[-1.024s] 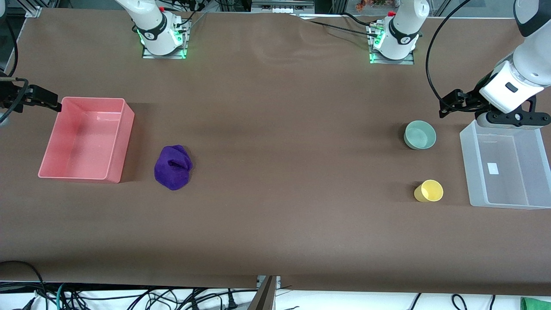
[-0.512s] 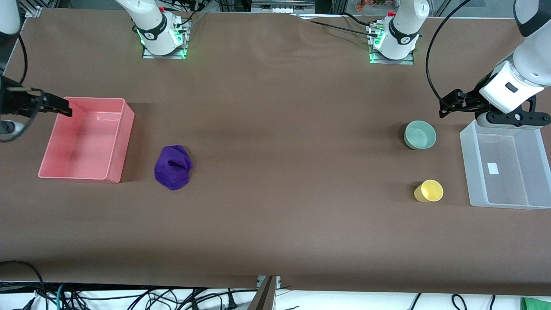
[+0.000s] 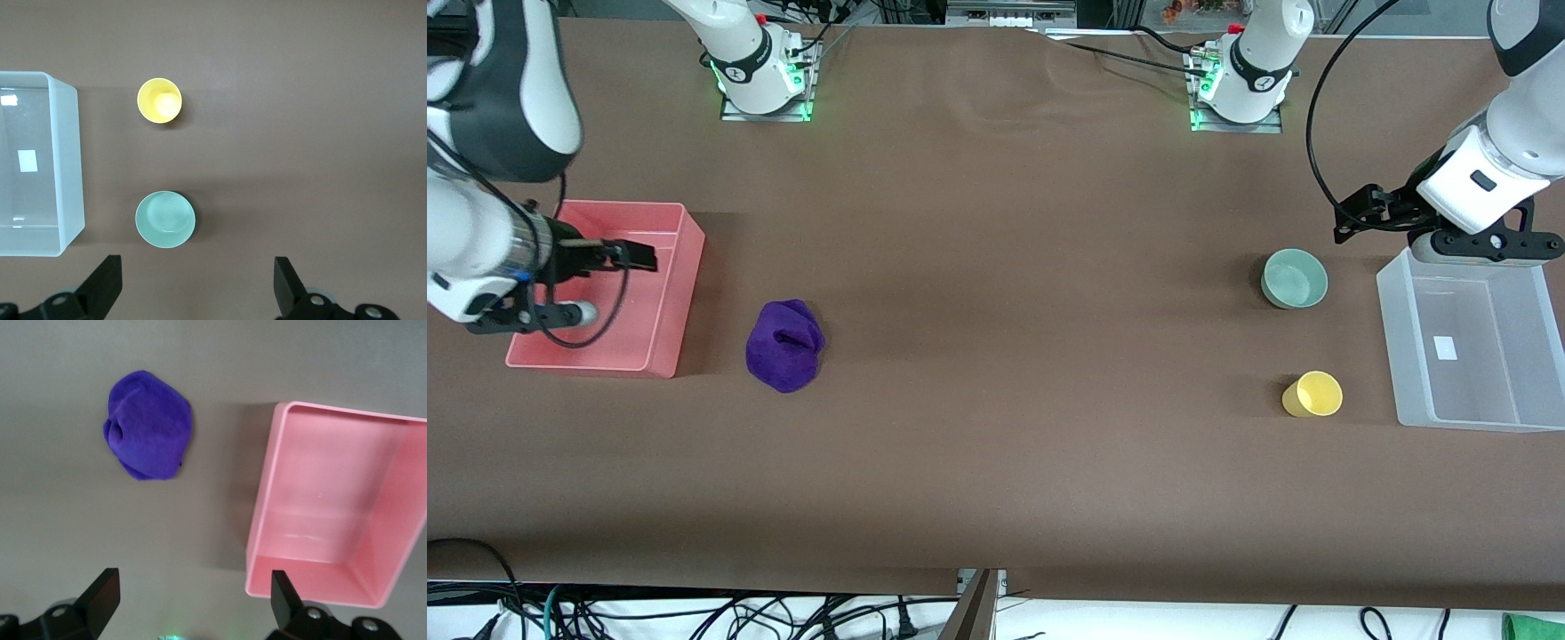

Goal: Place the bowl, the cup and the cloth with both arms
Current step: 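Reach the right gripper to the purple cloth while the left gripper reaches the bowl, then lift the cloth with the right gripper while the left gripper grasps the bowl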

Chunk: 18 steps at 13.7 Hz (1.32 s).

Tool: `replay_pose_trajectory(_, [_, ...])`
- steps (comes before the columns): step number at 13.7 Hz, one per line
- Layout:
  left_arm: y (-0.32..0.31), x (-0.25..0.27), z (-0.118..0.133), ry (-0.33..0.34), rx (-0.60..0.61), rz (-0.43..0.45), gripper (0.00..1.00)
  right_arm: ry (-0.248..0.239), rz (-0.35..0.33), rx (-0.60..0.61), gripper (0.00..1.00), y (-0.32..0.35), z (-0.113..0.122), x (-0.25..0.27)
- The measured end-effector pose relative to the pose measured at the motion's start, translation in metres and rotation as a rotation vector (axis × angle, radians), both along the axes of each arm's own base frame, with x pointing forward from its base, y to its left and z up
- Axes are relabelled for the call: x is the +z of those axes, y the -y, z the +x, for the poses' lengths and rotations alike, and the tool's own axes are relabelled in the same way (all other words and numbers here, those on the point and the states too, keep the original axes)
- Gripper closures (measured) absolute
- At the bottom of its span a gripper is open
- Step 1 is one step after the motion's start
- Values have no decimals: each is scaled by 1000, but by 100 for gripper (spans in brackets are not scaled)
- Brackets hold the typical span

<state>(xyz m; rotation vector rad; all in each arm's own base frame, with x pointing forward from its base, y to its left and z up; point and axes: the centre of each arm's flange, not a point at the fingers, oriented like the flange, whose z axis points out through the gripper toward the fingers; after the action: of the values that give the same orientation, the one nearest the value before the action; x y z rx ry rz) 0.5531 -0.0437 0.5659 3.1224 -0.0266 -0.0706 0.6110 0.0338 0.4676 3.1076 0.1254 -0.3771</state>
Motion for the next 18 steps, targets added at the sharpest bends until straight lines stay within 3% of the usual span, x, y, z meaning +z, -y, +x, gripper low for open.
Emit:
replay_pose_trajectory(6, [-3,-11,4,-20,10,0,0,87,5,-53,0,-48,-16,-117])
replay_pose_trajectory(9, [-5,-66,19,-120,-15,-2,0,121,15,-65,0,-63,-23,-163])
replay_pose_trajectory(13, [-24,-161,40,-262,-156,-22,0,164,36,-51,0,-79,-37,-221])
replay_pose_trajectory(16, [-44,-200,32,-327,-316,17,0,172,43,-62,0,-89,-46,-266])
replay_pose_trajectory(18, [-53,-222,22,-331,-445,8,2,172,45,-63,21,-91,-47,-275])
